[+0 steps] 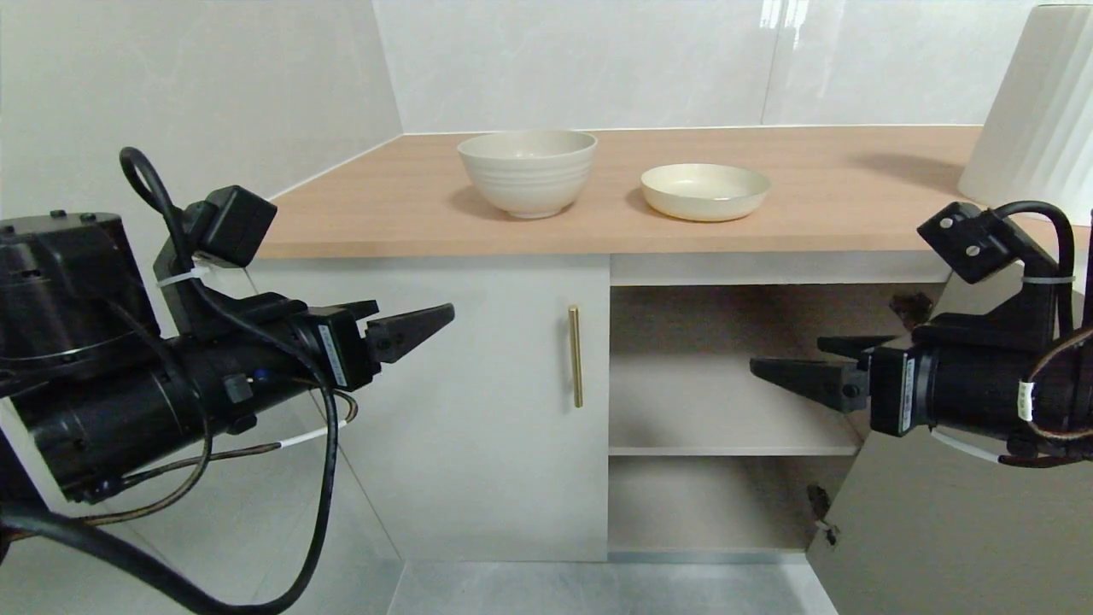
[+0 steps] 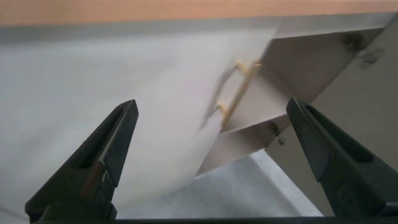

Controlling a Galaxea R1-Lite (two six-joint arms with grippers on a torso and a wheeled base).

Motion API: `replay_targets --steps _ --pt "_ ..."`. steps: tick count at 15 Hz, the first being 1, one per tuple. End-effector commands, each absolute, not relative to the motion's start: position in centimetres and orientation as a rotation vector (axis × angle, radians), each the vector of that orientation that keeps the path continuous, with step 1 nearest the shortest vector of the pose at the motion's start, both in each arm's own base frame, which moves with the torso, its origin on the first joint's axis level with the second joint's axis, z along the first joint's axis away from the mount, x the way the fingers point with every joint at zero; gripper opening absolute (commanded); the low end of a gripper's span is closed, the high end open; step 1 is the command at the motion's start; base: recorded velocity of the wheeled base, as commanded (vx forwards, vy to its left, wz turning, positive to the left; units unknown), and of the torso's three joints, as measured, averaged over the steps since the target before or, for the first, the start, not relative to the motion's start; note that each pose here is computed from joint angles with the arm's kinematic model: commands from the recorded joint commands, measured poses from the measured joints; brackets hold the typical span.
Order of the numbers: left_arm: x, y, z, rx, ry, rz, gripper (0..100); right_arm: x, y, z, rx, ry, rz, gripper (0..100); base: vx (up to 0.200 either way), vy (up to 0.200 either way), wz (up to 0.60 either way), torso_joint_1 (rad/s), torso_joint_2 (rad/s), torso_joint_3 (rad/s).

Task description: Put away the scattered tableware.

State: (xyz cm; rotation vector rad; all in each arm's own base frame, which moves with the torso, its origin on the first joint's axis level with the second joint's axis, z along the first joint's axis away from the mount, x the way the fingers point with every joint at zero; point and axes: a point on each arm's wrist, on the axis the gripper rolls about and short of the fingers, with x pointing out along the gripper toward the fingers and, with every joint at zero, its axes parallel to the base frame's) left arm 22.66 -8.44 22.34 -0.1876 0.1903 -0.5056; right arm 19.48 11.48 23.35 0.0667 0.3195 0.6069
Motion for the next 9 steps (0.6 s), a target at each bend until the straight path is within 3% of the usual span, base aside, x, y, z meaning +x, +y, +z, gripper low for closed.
replay_targets --steps 1,6,9 --pt "22.64 -8.42 22.38 -0.188 0.189 -0.505 100 19.28 11.12 22.87 0.034 0.312 0.603 100 0.0 0.0 0.0 0.0 0.0 0.0" --pt "22.61 -8.41 22.42 -0.19 0.188 -0.505 100 18.85 10.74 23.34 0.037 0.26 0.603 100 0.0 0.0 0.0 0.004 -0.02 -0.007" --pt "22.72 -8.44 22.35 -0.19 0.191 -0.505 100 18.88 10.75 23.28 0.036 0.261 0.603 100 0.0 0.0 0.0 0.098 -0.26 -0.222"
